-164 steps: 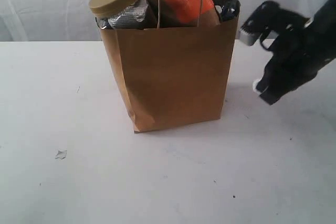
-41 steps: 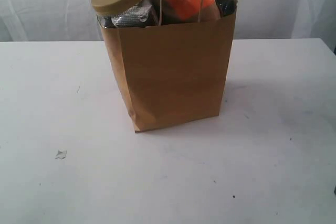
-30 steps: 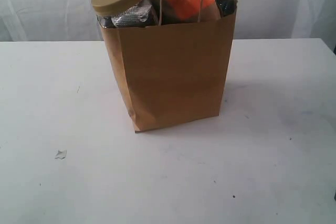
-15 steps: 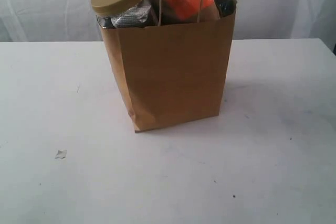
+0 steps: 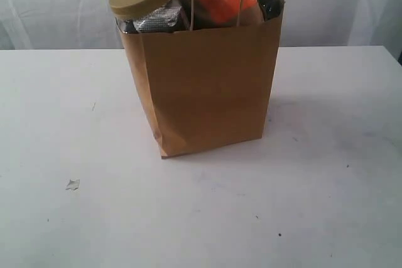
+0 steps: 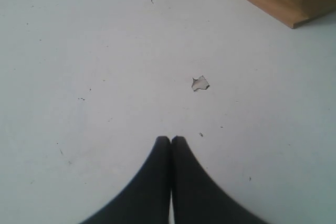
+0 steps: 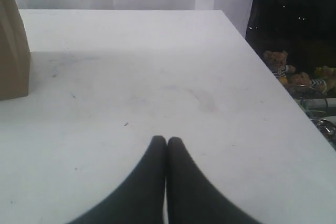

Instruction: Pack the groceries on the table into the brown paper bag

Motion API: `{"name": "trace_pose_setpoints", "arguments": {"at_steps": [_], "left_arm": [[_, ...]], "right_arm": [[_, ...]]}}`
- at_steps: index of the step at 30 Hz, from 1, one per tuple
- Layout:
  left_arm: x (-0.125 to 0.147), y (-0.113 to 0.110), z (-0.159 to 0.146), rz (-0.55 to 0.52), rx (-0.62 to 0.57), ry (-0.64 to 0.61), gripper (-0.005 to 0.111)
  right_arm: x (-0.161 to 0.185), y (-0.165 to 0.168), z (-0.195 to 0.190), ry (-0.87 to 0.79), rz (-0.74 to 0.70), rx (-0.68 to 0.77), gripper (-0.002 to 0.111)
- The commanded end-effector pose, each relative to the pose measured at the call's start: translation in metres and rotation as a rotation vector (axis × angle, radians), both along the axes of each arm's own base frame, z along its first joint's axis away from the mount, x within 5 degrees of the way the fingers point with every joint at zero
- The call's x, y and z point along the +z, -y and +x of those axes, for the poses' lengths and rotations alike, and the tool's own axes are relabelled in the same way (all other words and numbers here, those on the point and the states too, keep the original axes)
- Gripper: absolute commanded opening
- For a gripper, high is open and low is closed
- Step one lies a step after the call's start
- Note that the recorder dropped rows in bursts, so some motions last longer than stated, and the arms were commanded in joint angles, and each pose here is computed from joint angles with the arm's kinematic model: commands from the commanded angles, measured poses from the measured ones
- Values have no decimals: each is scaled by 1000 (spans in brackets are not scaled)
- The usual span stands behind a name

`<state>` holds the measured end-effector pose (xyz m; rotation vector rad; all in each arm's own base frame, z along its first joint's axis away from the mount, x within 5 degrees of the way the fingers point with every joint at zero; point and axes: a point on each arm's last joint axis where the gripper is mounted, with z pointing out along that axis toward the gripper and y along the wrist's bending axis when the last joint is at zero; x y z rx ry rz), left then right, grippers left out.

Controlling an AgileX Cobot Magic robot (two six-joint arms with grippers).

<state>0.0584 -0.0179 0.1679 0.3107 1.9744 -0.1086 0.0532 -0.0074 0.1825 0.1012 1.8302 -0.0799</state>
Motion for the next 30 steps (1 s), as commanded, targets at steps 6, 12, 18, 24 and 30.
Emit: {"name": "trace_pose_setpoints", "arguments": {"at_steps": [6,12,18,24,30], "left_arm": [[0,1,-1,-12,-4,1,0],[0,1,-1,-12,-4,1,0],[0,1,-1,-12,-4,1,0],[-1,1,-1,-12,-7,-6,0],[14,-7,6,152,22,209,0]], "right_arm": [[-1,0,0,-7,-61,-4,0],[0,0,0,-4,-55,-4,0],[0,0,0,-4,-55,-4,0],[0,0,0,-4,-55,-4,0],[0,0,0,-4,-55,-4,0]]}}
